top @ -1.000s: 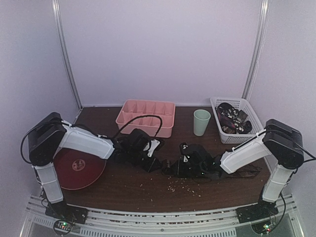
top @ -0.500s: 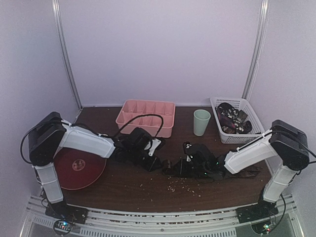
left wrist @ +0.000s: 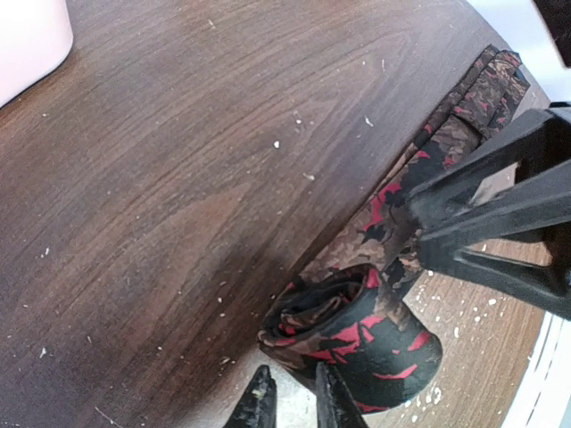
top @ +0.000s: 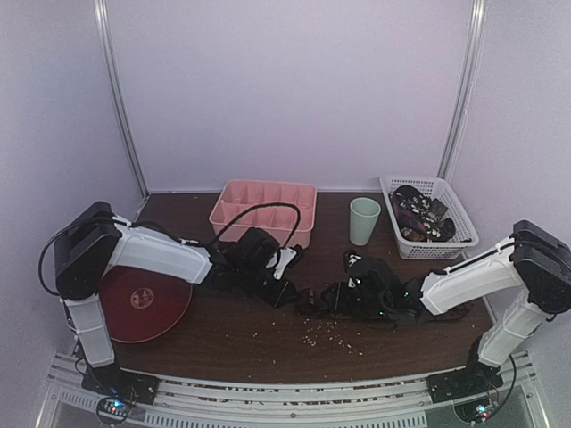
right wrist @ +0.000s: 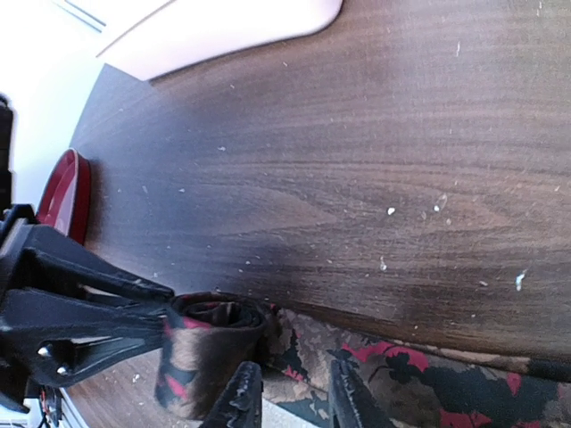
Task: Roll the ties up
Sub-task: Roll the tie at the center of the board.
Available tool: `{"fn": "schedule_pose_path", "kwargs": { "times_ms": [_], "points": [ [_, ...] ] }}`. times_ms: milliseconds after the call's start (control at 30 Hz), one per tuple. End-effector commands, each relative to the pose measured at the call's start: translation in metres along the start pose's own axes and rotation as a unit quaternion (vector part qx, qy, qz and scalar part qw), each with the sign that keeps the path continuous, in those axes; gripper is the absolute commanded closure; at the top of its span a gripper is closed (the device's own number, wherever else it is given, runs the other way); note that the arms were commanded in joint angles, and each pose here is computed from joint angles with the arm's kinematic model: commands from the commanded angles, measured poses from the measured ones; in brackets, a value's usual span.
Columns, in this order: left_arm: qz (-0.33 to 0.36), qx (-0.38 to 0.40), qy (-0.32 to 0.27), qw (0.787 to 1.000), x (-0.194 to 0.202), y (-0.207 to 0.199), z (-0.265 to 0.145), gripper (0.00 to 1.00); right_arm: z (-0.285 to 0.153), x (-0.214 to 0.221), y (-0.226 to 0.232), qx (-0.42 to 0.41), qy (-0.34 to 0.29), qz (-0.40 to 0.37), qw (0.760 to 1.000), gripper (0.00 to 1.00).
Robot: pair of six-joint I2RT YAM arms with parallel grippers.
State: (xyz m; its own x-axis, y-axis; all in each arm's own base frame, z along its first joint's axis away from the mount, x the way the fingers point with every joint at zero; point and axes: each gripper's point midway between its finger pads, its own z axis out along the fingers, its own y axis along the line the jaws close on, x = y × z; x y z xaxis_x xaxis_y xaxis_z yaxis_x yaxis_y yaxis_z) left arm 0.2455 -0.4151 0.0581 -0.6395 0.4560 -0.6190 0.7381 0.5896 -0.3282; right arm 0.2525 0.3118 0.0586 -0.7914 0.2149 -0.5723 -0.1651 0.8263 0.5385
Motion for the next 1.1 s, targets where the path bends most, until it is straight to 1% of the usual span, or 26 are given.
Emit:
{"fn": "schedule_pose_path", "kwargs": {
  "times_ms": [0,167,333,400,600,800,1067],
  "points": [
    [0.013,0.009,-0.004,1.0,-0.008,-0.009,0.005,0.83,-0.014,-0.011,0.006,-0.019,-0.021,0.014,0.999,0.66],
    [0.012,0.011,-0.004,1.0,-0.01,-0.011,0.01,0.83,-0.018,-0.009,0.022,-0.059,-0.01,0.029,0.998,0.58],
    [0.01,0.011,-0.003,1.0,-0.011,-0.013,0.013,0.83,-0.01,-0.003,0.035,-0.084,0.006,0.039,0.996,0.57],
    [0.009,0.011,-0.004,1.0,-0.011,-0.014,0.014,0.83,-0.006,-0.002,0.037,-0.082,0.011,0.037,0.996,0.58],
    [0.005,0.008,-0.005,1.0,-0.012,-0.013,0.014,0.83,0.007,0.008,0.028,-0.055,0.029,0.026,0.998,0.65],
    [0.001,0.003,-0.016,1.0,-0.015,-0.013,0.01,0.83,0.01,0.009,0.014,-0.033,0.022,0.022,0.999,0.74],
    [-0.004,-0.022,-0.024,0.999,-0.017,-0.003,0.005,0.83,0.015,0.012,0.009,-0.044,0.033,0.04,0.998,0.75]
  ]
}}
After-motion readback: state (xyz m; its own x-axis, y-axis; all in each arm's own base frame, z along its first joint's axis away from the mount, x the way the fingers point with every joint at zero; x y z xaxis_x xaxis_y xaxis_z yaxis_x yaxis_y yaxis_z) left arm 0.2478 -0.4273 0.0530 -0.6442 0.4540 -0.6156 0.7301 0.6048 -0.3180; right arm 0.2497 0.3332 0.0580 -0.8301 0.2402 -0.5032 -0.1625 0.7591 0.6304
